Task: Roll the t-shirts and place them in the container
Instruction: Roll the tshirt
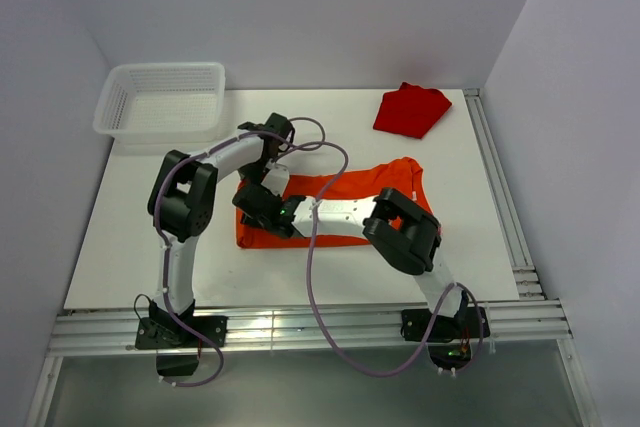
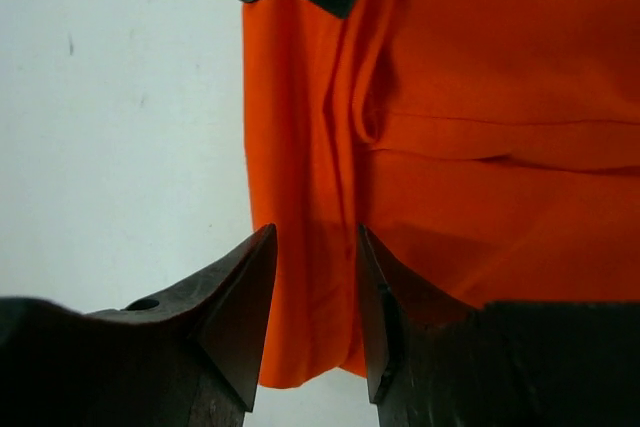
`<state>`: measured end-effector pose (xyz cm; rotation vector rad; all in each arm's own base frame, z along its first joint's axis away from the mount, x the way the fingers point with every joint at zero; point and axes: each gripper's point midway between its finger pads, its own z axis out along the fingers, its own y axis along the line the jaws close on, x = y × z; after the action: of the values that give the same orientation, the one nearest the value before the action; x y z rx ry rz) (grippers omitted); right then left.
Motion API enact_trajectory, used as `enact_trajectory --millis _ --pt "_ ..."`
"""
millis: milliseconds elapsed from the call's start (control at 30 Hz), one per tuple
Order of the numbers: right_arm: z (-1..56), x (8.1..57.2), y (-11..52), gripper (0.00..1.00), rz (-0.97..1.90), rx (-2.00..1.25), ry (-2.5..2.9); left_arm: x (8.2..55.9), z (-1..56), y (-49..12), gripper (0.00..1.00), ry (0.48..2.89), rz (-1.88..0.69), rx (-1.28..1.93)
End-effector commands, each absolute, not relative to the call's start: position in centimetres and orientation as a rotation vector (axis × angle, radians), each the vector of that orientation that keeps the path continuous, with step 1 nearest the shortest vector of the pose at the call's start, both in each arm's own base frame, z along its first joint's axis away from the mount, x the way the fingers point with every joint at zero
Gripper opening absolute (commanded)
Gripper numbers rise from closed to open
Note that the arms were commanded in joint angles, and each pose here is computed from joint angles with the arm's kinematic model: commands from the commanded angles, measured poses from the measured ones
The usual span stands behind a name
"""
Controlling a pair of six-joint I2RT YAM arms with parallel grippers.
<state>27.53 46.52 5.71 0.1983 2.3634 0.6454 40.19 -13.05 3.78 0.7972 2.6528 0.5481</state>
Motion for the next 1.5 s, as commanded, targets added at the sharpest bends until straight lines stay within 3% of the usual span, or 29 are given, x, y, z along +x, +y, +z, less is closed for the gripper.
enact_trajectory --millis 0,600,1467 --pt "7.1 28.6 47.9 0.45 0.591 0.08 2.326 40.7 4.5 -14.7 0.0 2.609 0.556 0.803" --pt "8.2 25.1 48.5 0.42 0.539 0.078 2.111 40.4 4.3 -14.6 0.0 2.615 0.555 0.808" --pt "5.4 28.1 50.2 0.49 0.214 -0.038 2.139 40.3 4.2 -14.6 0.01 2.623 0.559 0.821"
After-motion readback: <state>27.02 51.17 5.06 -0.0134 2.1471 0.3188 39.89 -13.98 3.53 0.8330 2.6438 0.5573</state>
